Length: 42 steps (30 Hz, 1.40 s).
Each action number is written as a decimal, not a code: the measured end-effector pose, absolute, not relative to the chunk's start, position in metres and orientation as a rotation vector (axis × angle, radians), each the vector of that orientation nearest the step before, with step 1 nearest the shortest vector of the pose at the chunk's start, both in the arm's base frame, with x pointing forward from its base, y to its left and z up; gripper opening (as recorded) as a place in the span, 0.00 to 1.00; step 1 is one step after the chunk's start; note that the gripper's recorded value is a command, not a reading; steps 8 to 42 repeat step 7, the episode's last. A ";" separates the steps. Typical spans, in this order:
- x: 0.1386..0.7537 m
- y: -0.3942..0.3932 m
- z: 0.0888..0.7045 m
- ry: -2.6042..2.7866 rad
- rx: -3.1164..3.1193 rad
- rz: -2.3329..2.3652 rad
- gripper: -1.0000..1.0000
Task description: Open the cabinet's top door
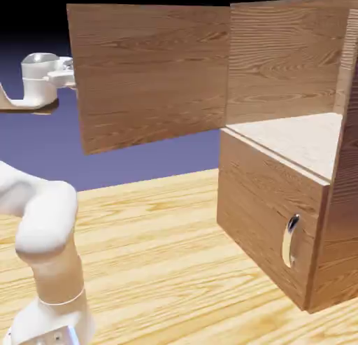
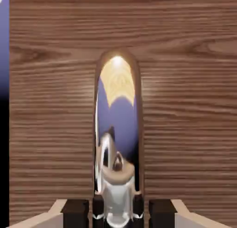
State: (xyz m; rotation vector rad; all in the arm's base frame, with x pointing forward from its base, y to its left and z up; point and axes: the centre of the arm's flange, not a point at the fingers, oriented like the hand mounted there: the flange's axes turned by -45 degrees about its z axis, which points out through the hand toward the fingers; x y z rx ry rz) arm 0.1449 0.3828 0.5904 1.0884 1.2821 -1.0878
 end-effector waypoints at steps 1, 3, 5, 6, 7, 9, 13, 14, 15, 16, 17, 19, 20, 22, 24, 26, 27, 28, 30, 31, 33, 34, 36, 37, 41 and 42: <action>0.146 0.390 0.590 1.275 1.100 -1.100 0.00; 0.149 0.404 0.590 1.262 1.123 -1.123 0.00; 0.152 0.418 0.590 1.249 1.146 -1.146 0.00; 0.154 0.425 0.590 1.241 1.158 -1.158 0.00; 0.155 0.432 0.590 1.234 1.169 -1.169 0.00; 0.155 0.432 0.590 1.234 1.169 -1.169 0.00; 0.155 0.432 0.590 1.234 1.169 -1.169 0.00; 0.155 0.432 0.590 1.234 1.169 -1.169 0.00; 0.155 0.432 0.590 1.234 1.169 -1.169 0.00; 0.155 0.432 0.590 1.234 1.169 -1.169 0.00; 0.155 0.432 0.590 1.234 1.169 -1.169 0.00; 0.155 0.432 0.590 1.234 1.169 -1.169 0.00; 0.155 0.432 0.590 1.234 1.169 -1.169 0.00; 0.155 0.432 0.590 1.234 1.169 -1.169 0.00; 0.155 0.432 0.590 1.234 1.169 -1.169 0.00; 0.155 0.432 0.590 1.234 1.169 -1.169 0.00; 0.155 0.432 0.590 1.234 1.169 -1.169 0.00; 0.155 0.432 0.590 1.234 1.169 -1.169 0.00; 0.155 0.432 0.590 1.234 1.169 -1.169 0.00; 0.155 0.432 0.590 1.234 1.169 -1.169 0.00; 0.155 0.432 0.590 1.234 1.169 -1.169 0.00; 0.155 0.432 0.590 1.234 1.169 -1.169 0.00; 0.155 0.432 0.590 1.234 1.169 -1.169 0.00; 0.155 0.432 0.590 1.234 1.169 -1.169 0.00; 0.155 0.432 0.590 1.234 1.169 -1.169 0.00; 0.155 0.432 0.590 1.234 1.169 -1.169 0.00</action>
